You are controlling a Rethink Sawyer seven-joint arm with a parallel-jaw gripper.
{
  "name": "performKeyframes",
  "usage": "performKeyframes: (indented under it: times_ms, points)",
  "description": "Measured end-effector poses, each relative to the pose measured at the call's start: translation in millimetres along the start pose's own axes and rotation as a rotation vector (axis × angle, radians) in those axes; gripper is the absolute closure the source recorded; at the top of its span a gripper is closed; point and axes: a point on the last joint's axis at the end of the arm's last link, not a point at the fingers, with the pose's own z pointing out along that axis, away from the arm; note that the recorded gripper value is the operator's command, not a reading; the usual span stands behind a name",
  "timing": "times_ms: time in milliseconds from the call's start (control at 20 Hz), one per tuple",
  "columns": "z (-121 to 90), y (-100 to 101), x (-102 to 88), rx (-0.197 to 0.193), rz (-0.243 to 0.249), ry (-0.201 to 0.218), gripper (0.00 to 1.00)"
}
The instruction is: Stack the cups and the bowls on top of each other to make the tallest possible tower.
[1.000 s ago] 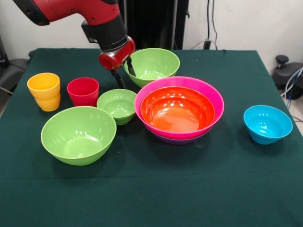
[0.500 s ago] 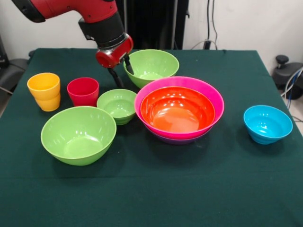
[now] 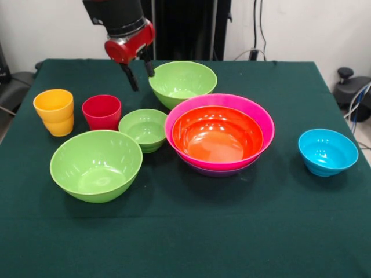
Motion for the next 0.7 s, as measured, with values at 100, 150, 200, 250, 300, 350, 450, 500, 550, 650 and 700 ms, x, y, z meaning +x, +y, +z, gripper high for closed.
performKeyframes:
  times_ms: [100,150,200,250,300,350,450,500,550,650,700]
  points:
    - [-13.2,-3.5,-6.3,0.011,-0.006,0.008,0.00]
    - [-16.6,-5.2,-8.0,0.018,-0.011,0.009,0.00]
    - [-17.0,-5.5,-8.4,0.019,-0.012,0.010,0.00]
    - [-20.0,-7.4,-10.2,0.028,-0.018,0.013,0.00]
    - [-20.3,-7.6,-10.6,0.030,-0.021,0.015,0.00]
    - [-19.9,-7.1,-12.3,0.030,-0.025,0.016,0.00]
    - [-17.9,-5.8,-15.2,0.026,-0.030,0.014,0.00]
    - [-17.7,-5.6,-15.5,0.025,-0.030,0.014,0.00]
    - [-15.4,-5.4,-18.5,0.022,-0.033,0.010,0.00]
    - [-13.8,-6.6,-21.2,0.022,-0.034,0.007,0.00]
    - [-12.3,-8.0,-23.8,0.021,-0.035,0.006,0.00]
